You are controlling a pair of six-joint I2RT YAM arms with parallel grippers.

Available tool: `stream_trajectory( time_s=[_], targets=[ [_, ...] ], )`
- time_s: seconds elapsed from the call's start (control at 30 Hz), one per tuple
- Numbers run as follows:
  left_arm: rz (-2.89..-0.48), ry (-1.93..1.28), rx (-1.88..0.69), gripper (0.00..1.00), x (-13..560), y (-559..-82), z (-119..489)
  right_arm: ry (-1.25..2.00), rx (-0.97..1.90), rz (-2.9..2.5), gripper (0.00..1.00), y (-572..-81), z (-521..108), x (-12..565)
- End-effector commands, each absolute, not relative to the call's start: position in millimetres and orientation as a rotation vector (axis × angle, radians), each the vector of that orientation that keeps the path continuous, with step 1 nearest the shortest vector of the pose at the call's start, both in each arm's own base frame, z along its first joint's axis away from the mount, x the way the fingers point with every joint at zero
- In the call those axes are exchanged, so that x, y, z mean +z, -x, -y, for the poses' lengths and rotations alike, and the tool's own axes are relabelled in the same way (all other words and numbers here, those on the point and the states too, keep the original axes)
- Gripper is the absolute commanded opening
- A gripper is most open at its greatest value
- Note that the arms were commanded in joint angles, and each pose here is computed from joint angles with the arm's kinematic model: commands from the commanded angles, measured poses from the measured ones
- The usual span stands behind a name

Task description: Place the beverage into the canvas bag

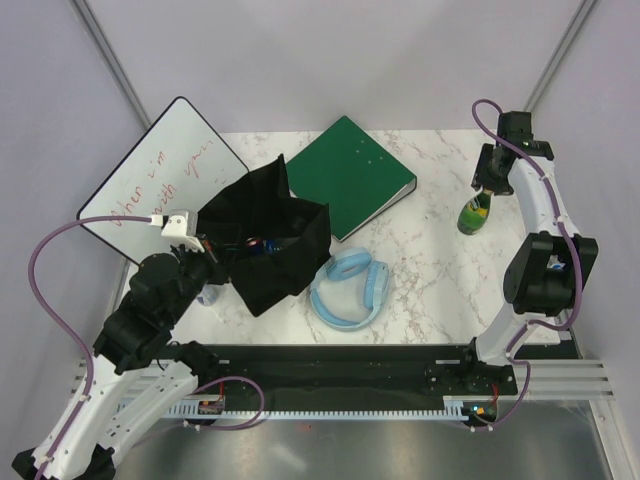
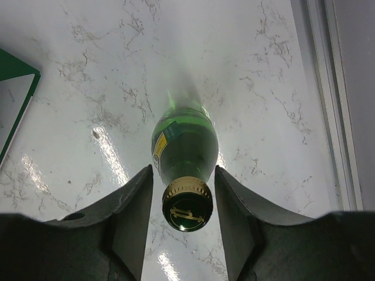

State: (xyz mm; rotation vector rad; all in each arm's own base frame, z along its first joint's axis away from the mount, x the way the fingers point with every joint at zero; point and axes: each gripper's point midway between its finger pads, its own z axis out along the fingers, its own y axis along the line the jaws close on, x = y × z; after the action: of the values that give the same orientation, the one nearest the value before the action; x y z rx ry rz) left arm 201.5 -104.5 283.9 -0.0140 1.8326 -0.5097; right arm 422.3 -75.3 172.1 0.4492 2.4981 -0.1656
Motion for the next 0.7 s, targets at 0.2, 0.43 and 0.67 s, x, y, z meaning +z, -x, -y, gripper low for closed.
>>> stream_trajectory(
  time_s=[0.2,0.43,0.67],
  targets=[
    [-1.796,0.004,-0.488,0.02,293,-205,102,-0.433,-0.178,-2.485,0.55,-416,76,185],
    [-1.791,0.010,-0.489,0.02,293,-204,101,-0.415,-0.169,-2.509,0.54,-415,74,178],
    [-1.785,0.010,-0.481,0.02,295,-204,99,-0.415,-0.129,-2.496,0.35,-420,69,183]
  ],
)
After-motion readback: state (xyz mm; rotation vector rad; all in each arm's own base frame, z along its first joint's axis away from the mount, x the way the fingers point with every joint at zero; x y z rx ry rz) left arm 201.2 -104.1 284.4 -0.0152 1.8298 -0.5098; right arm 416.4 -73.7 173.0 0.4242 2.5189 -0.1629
